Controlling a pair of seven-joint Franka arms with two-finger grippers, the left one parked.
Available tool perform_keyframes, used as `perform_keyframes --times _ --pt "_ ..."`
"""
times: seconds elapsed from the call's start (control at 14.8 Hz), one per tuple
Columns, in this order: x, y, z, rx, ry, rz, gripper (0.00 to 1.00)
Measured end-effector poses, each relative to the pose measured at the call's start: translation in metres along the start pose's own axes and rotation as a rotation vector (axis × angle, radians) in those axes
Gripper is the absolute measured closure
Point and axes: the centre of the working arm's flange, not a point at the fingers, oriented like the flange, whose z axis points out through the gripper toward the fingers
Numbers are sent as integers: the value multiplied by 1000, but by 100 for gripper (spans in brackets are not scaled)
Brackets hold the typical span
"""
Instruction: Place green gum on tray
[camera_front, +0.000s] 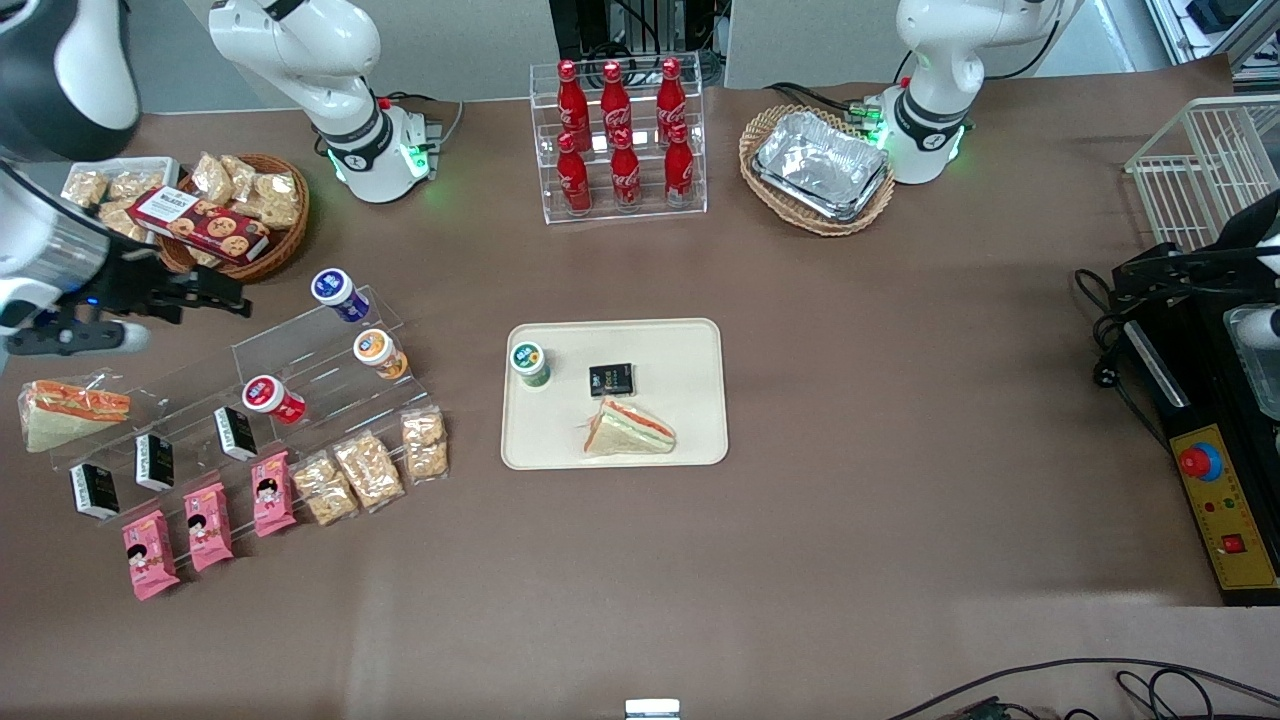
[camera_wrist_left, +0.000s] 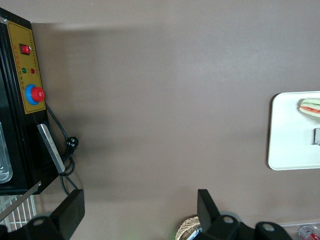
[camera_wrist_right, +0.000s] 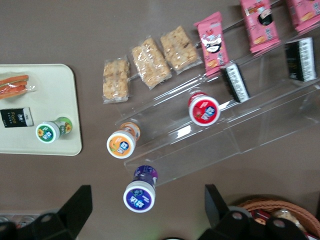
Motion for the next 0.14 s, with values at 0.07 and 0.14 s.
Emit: perform_keyframes --times 0.07,0.14 --pt "1 3 -10 -14 4 -1 0" --pt "4 4 -18 -28 7 -3 0"
